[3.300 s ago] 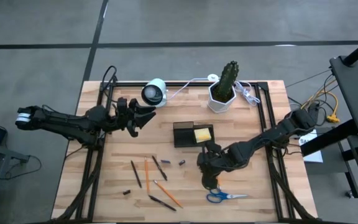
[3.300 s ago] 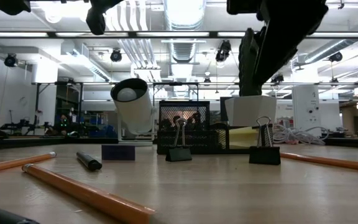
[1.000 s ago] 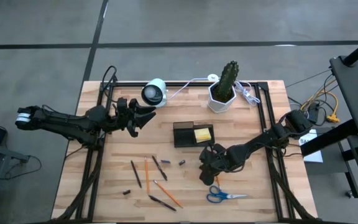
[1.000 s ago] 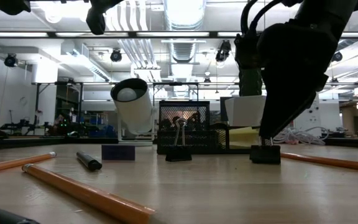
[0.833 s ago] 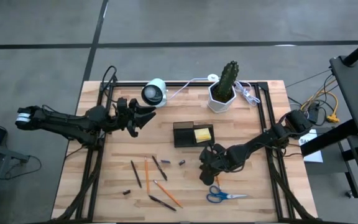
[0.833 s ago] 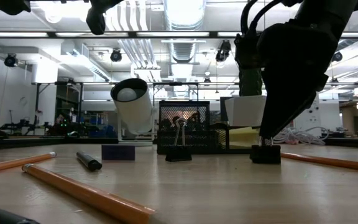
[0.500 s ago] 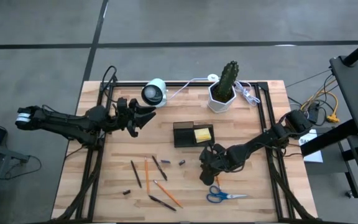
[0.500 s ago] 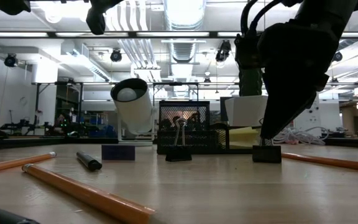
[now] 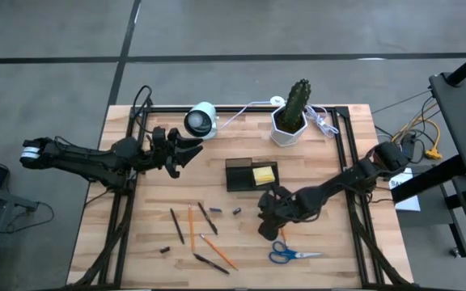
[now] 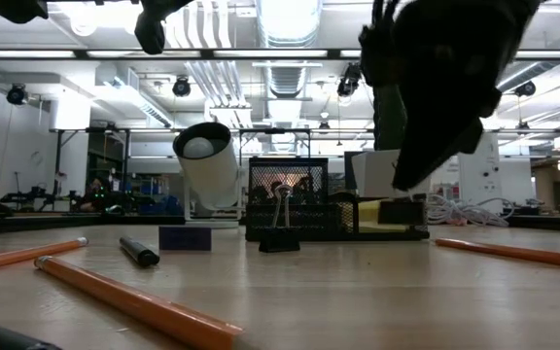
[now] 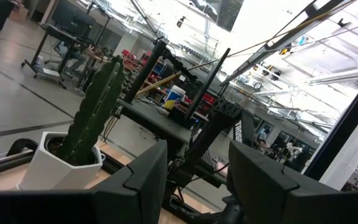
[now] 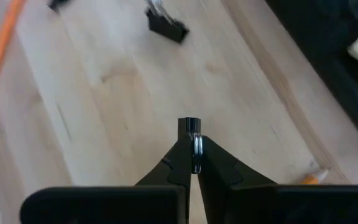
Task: Pick and place office supplies into organizer
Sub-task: Put the right black binder clip into the black desk organizer
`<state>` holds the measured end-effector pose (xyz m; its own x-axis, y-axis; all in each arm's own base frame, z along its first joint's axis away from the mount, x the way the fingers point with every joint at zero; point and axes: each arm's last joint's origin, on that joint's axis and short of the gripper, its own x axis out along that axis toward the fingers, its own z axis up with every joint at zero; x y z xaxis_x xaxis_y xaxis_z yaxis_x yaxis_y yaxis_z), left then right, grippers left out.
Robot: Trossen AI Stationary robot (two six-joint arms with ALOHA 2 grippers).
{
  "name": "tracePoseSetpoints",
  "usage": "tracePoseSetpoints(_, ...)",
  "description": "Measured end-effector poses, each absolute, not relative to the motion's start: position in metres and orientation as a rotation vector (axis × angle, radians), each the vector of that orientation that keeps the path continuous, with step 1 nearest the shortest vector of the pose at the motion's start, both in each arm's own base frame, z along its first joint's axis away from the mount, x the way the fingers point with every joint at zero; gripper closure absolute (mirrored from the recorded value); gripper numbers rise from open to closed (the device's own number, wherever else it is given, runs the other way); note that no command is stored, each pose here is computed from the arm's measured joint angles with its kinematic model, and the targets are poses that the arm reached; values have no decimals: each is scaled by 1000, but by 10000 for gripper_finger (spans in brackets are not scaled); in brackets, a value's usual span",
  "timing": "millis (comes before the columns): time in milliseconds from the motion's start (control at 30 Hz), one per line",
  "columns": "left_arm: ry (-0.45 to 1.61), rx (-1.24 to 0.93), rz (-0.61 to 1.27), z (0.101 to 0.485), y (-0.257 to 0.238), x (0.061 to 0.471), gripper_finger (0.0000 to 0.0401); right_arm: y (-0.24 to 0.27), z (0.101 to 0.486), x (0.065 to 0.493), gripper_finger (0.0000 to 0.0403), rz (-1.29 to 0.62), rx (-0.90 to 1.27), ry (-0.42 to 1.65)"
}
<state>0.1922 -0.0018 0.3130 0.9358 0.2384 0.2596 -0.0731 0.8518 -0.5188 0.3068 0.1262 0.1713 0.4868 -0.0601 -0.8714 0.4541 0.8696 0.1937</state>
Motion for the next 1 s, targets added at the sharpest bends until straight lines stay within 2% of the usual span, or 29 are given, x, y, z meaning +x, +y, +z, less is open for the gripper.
tracePoseSetpoints(633, -319, -530, 144, 313, -2, 192, 244, 63, 206, 348, 394, -356, 292, 897)
tracePoseSetpoints(1000, -318, -530, 139, 313, -3, 192, 244, 39, 206, 357, 394, -270, 132, 896)
